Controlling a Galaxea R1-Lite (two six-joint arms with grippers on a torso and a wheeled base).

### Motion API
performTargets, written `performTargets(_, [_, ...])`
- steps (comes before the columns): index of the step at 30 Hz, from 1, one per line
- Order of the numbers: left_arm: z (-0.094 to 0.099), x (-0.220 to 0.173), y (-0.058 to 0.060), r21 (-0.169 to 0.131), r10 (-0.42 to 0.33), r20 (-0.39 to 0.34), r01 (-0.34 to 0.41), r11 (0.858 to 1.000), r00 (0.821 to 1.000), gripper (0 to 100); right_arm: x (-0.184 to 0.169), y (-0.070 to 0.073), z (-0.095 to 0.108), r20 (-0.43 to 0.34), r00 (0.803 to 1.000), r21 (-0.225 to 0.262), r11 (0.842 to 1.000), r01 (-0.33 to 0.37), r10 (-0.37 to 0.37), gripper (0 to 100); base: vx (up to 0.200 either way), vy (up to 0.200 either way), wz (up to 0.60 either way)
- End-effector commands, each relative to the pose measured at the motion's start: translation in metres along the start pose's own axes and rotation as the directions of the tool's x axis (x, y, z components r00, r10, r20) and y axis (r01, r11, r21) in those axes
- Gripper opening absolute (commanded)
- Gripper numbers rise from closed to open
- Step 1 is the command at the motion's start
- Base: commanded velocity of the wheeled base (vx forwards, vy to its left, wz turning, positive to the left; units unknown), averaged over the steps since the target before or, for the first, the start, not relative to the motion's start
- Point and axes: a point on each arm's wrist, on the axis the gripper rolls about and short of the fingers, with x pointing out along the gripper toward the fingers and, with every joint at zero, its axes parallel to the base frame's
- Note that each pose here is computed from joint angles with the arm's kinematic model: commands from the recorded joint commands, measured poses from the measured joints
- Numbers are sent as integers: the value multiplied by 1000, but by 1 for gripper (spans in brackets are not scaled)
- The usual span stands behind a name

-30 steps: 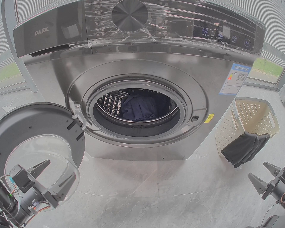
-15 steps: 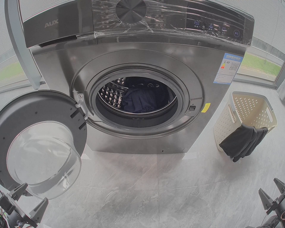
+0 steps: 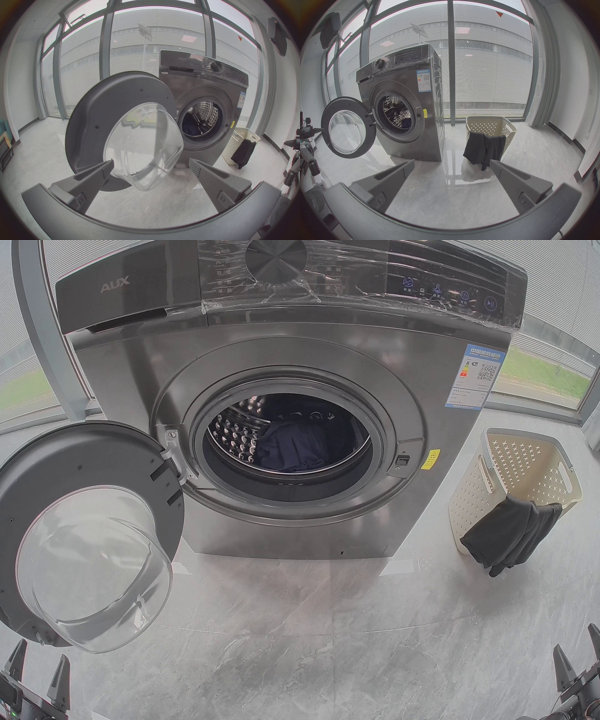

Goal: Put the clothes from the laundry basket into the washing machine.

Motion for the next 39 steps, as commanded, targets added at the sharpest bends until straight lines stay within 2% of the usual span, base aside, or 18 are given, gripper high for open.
performTargets(1, [-8,-4,1,18,8,18,-9,1000,1000,100,-2,0,-5,17,1000,-10,1000,5,-4,100,0,0,0])
performTargets(3, [-9,-4,1,36,-3,9,3,999,1000,100,-2,0,-5,17,1000,-10,1000,5,-4,100,0,0,0])
performTargets(5, [-9,-4,1,41,-3,8,3,999,1000,100,-2,0,-5,17,1000,-10,1000,5,-4,100,0,0,0])
performTargets(18, [-9,-4,1,39,-4,6,4,999,1000,100,-2,0,-5,17,1000,-10,1000,5,-4,100,0,0,0])
performTargets(39, [-9,-4,1,39,-4,6,4,999,1000,100,-2,0,-5,17,1000,-10,1000,5,-4,100,0,-200,0])
